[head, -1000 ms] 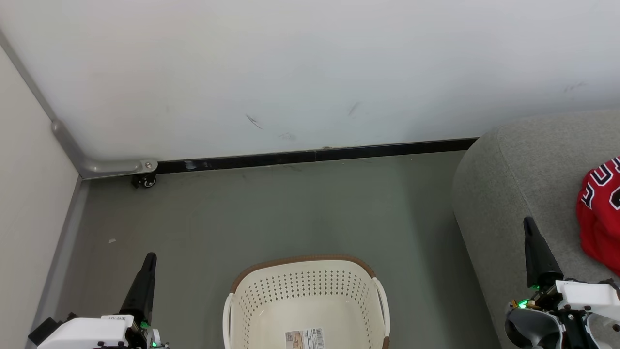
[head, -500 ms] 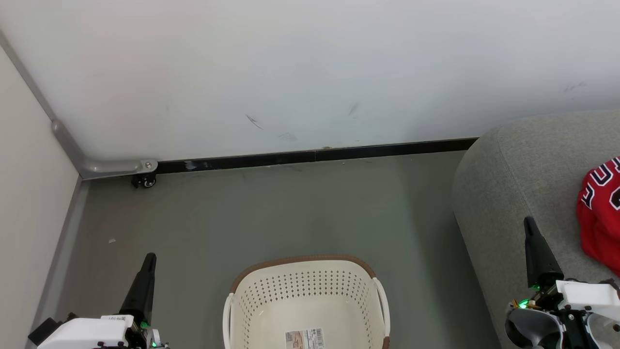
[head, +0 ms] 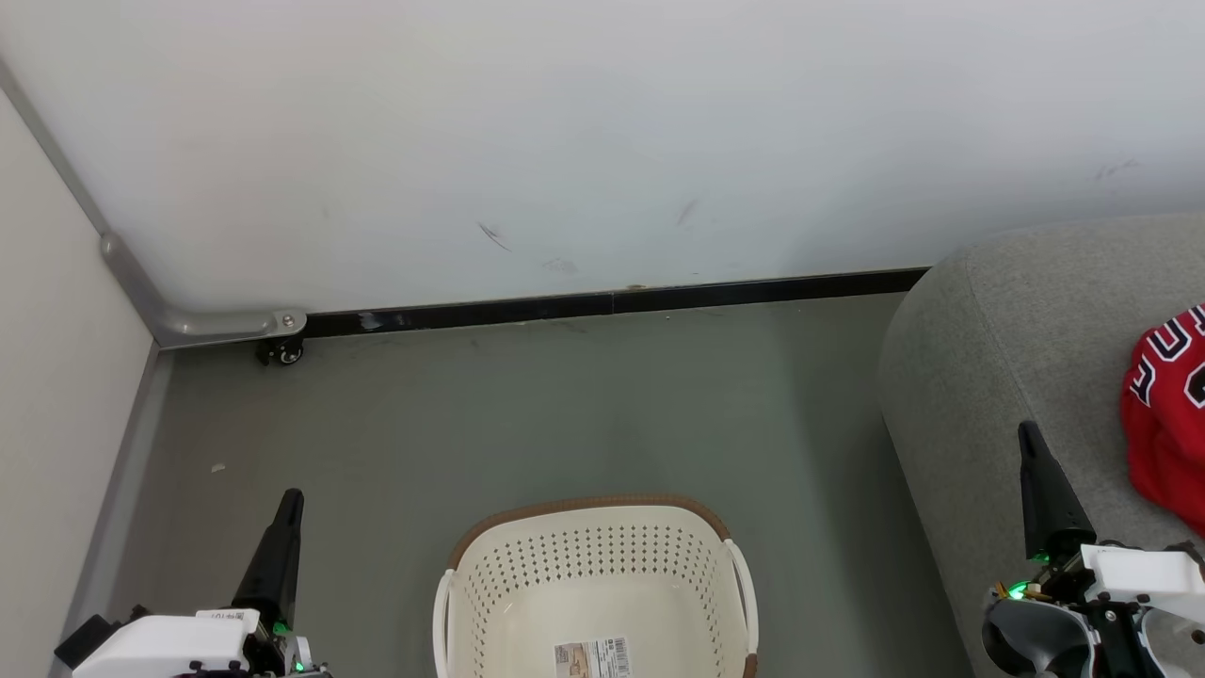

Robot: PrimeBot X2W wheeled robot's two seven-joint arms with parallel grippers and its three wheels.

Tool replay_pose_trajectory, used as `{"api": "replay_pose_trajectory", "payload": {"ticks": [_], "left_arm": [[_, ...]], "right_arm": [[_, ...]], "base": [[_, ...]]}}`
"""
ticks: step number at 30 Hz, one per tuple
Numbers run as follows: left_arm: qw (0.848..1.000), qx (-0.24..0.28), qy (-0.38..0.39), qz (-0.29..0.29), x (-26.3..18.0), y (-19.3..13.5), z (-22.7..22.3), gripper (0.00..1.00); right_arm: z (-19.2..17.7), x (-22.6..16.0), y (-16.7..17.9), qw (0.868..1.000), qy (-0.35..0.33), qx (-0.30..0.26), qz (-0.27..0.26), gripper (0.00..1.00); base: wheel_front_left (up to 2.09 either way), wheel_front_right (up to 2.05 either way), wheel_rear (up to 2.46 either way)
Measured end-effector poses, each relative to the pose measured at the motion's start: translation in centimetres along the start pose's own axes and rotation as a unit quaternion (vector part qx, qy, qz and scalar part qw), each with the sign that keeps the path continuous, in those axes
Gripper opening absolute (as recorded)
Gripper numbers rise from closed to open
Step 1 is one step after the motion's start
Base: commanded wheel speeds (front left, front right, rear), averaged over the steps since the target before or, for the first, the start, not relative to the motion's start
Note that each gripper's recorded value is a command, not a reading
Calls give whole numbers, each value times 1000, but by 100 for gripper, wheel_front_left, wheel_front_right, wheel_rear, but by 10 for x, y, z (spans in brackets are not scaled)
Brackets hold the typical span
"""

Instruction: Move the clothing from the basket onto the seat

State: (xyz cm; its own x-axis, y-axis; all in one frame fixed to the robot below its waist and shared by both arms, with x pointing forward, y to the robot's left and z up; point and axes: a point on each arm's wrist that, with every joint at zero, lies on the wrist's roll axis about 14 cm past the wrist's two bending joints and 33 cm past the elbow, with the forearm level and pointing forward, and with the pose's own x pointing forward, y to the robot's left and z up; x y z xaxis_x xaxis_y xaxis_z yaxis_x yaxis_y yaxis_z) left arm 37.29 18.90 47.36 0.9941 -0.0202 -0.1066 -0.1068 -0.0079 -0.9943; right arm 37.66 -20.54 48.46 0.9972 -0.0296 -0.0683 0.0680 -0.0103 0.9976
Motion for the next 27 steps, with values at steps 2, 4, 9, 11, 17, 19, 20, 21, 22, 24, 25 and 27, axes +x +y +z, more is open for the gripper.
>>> {"api": "replay_pose_trajectory", "payload": {"ticks": [2, 4, 9, 11, 17, 19, 20, 21, 22, 24, 25, 27], "left_arm": [[1000, 0, 0, -2, 1, -1, 0, 0], [1000, 0, 0, -3, 1, -2, 0, 0], [1000, 0, 0, -3, 1, -2, 0, 0], [1000, 0, 0, -3, 1, -2, 0, 0], [1000, 0, 0, -3, 1, -2, 0, 0], [1000, 0, 0, -3, 1, -2, 0, 0], [1000, 0, 0, -2, 1, -2, 0, 0], [1000, 0, 0, -3, 1, -2, 0, 0], [1000, 0, 0, -3, 1, -2, 0, 0], [1000, 0, 0, -2, 1, -2, 0, 0], [1000, 0, 0, -2, 1, -2, 0, 0], [1000, 0, 0, -2, 1, -2, 0, 0]], "right_arm": [[0, 0, 0, 1000, 0, 0, 0, 0], [0, 0, 0, 1000, 0, 0, 0, 0], [0, 0, 0, 1000, 0, 0, 0, 0], [0, 0, 0, 1000, -1, 0, 0, 0], [1, 0, 0, 1000, 0, 0, 0, 0], [1, 0, 0, 1000, -1, 0, 0, 0], [1, 0, 0, 1000, -1, 0, 0, 0], [1, 0, 0, 1000, -1, 0, 0, 0], [1, 0, 0, 1000, -1, 0, 0, 0], [1, 0, 0, 1000, 0, 0, 0, 0], [1, 0, 0, 1000, 0, 0, 0, 0], [1, 0, 0, 1000, 0, 0, 0, 0]], "base": [[0, 0, 0], [0, 0, 0], [0, 0, 0], [0, 0, 0], [0, 0, 0], [0, 0, 0], [0, 0, 0], [0, 0, 0], [0, 0, 0], [0, 0, 0], [0, 0, 0], [0, 0, 0]]}}
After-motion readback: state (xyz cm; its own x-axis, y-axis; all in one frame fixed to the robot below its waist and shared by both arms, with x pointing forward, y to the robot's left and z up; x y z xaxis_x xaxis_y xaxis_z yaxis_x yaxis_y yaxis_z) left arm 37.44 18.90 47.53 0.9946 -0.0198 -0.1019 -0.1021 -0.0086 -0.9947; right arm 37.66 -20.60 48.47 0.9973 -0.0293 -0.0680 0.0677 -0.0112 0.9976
